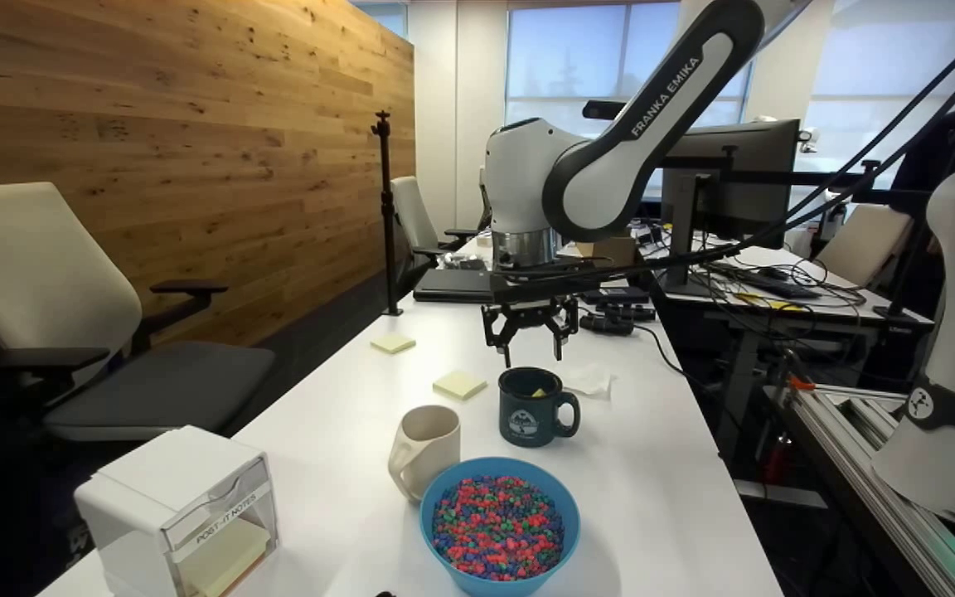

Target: Put the wooden block in the green cup

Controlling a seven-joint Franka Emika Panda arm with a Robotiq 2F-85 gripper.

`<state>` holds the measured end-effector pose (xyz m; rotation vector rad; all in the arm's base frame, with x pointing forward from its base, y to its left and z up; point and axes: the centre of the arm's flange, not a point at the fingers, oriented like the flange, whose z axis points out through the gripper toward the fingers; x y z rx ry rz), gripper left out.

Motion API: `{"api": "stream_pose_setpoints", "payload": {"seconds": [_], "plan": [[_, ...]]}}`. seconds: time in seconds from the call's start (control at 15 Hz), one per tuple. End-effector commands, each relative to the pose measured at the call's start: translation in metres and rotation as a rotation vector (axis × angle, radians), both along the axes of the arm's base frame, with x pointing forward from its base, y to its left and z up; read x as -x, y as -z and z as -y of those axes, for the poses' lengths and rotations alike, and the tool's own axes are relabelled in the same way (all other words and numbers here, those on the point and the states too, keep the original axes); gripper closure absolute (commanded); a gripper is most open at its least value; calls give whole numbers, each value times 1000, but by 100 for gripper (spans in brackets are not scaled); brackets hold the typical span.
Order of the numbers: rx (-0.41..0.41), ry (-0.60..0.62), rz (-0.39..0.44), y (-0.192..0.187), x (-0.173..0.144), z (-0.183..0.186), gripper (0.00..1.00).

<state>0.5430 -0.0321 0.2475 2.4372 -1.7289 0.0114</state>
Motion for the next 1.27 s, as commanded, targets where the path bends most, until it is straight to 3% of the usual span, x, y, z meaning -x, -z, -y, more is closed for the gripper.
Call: {"api": "stream_pose_setpoints", "payload": {"seconds": [0.0, 0.27, 0.53, 0.87, 1.2], "plan": [[-1, 92, 55, -18, -18, 17, 0], [2, 256, 101, -47, -41, 86, 0], [-16, 53, 34, -72, -36, 124, 0], [9, -172, -22, -86, -31, 116, 0], [10, -273, -31, -89, -31, 110, 0]]}}
